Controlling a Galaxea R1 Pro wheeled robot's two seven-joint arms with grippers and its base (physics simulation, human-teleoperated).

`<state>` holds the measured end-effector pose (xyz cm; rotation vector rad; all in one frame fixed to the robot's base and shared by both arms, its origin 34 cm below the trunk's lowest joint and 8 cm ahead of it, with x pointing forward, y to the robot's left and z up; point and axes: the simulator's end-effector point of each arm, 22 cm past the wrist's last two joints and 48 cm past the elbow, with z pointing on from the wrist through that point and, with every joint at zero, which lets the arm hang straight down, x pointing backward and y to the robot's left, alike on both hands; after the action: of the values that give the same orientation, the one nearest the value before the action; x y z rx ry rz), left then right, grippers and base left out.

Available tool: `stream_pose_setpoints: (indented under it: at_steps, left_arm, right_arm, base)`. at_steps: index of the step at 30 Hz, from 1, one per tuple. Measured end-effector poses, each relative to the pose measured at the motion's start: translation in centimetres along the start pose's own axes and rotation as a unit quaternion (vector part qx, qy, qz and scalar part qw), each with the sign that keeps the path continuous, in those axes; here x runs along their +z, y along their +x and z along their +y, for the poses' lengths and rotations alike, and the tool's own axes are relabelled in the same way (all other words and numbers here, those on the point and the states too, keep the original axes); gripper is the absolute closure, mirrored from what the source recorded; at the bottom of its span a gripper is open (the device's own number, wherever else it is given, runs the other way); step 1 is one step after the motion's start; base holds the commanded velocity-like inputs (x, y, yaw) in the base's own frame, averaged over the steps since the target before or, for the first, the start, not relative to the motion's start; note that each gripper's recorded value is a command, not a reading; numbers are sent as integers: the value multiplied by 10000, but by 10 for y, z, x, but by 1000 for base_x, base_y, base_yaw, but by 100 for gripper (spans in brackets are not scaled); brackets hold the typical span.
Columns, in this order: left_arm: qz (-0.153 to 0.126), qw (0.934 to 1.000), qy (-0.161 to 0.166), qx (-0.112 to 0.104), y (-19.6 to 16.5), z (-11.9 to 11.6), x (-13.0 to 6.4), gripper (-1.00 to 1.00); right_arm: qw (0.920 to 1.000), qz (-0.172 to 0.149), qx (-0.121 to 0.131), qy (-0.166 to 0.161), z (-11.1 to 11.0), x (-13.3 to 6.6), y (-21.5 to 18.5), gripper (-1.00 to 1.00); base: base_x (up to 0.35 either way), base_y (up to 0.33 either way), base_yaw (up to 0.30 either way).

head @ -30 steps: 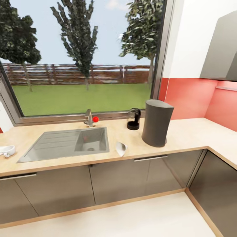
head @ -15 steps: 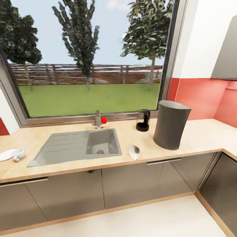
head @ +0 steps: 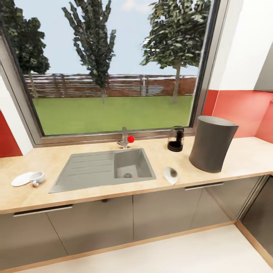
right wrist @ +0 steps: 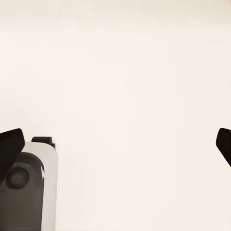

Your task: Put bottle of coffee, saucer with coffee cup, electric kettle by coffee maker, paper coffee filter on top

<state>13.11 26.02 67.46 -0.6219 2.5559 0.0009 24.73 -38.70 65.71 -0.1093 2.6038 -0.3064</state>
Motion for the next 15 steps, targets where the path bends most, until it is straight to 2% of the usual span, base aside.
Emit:
stream_pose_setpoints:
  at_steps: [15]
  left_arm:
    - [0, 10000, -8, -14, 0, 0, 0, -100]
  right_arm:
    - [10000, 8, 0, -2, 0, 0, 0, -100]
  base:
    - [0, 341, 0]
